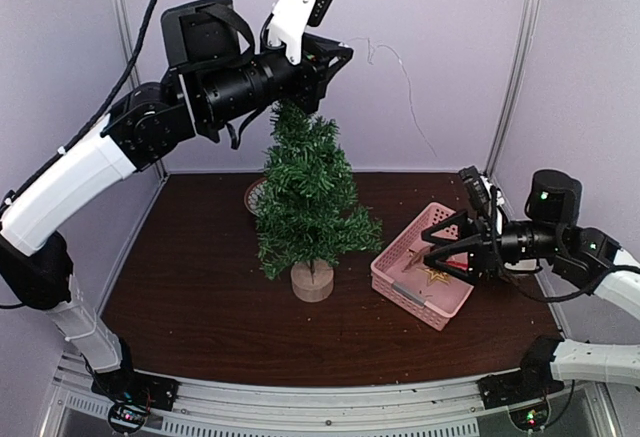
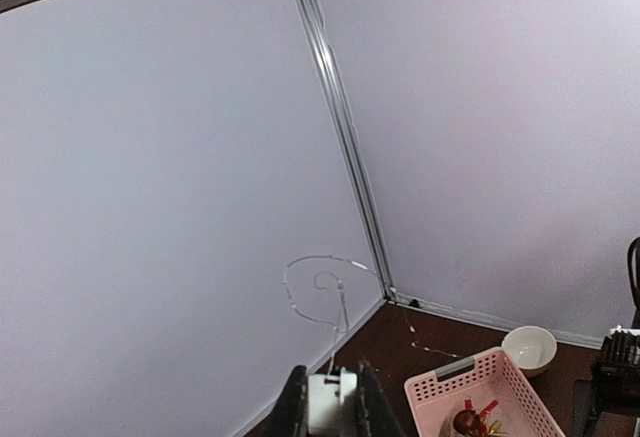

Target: Decorate the small christmas tree

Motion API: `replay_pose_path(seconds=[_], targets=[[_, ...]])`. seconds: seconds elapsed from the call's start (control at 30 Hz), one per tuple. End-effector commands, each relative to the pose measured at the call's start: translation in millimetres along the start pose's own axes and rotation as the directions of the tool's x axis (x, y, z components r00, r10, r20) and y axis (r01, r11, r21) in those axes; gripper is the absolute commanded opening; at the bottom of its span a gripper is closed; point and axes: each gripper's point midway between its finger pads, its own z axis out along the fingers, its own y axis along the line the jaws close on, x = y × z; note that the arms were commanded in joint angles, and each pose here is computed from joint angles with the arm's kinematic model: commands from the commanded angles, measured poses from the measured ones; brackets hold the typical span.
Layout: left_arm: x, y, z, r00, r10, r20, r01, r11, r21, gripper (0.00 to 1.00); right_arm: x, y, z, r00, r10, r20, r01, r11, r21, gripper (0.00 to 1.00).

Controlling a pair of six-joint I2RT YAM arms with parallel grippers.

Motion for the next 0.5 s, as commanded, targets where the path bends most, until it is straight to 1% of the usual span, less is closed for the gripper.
replay_pose_path(seconds=[0.0,0.03,0.1,0.13,0.2,0.27,0.37,0.4,0.47], targets=[[-33,23,-15,0.998,0.021,0.064,-0.018,0.998,-0.056,0.00,-18,-13,-15,0.994,-0.097,0.058,0.086,0.982,0.168,0.77],[-38,22,-16,0.997,0.019,0.074,-0.016,0.999,-0.045,0.00,-19,-27,-21,0.993,-0.097,0.072,0.075,0.962,0.263,0.76],[-47,22,-20,0.995,0.018,0.097,-0.016,1.000,-0.025,0.00,-20,-58,-40,0.991,-0.077,0.108,0.019,0.888,0.460,0.77],[-52,22,-22,0.994,0.016,0.107,-0.015,1.000,-0.018,0.00,-20,-73,-52,0.989,-0.067,0.129,-0.016,0.833,0.553,0.77],[-58,22,-25,0.993,0.014,0.121,-0.012,1.000,-0.012,0.00,-17,-95,-75,0.985,-0.051,0.165,-0.077,0.726,0.683,0.75],[-62,23,-27,0.991,0.016,0.130,-0.016,1.000,-0.006,0.00,-11,-108,-90,0.981,-0.039,0.192,-0.122,0.646,0.753,0.73],[-64,24,-29,0.991,0.021,0.134,-0.020,1.000,-0.006,0.00,4,-123,-105,0.977,-0.013,0.212,-0.170,0.549,0.818,0.72],[-65,24,-29,0.991,0.023,0.135,-0.023,1.000,-0.007,0.00,9,-129,-110,0.975,-0.009,0.220,-0.184,0.516,0.837,0.72],[-66,25,-30,0.990,0.025,0.138,-0.024,1.000,-0.009,0.00,22,-138,-113,0.975,0.000,0.222,-0.196,0.476,0.858,0.79]])
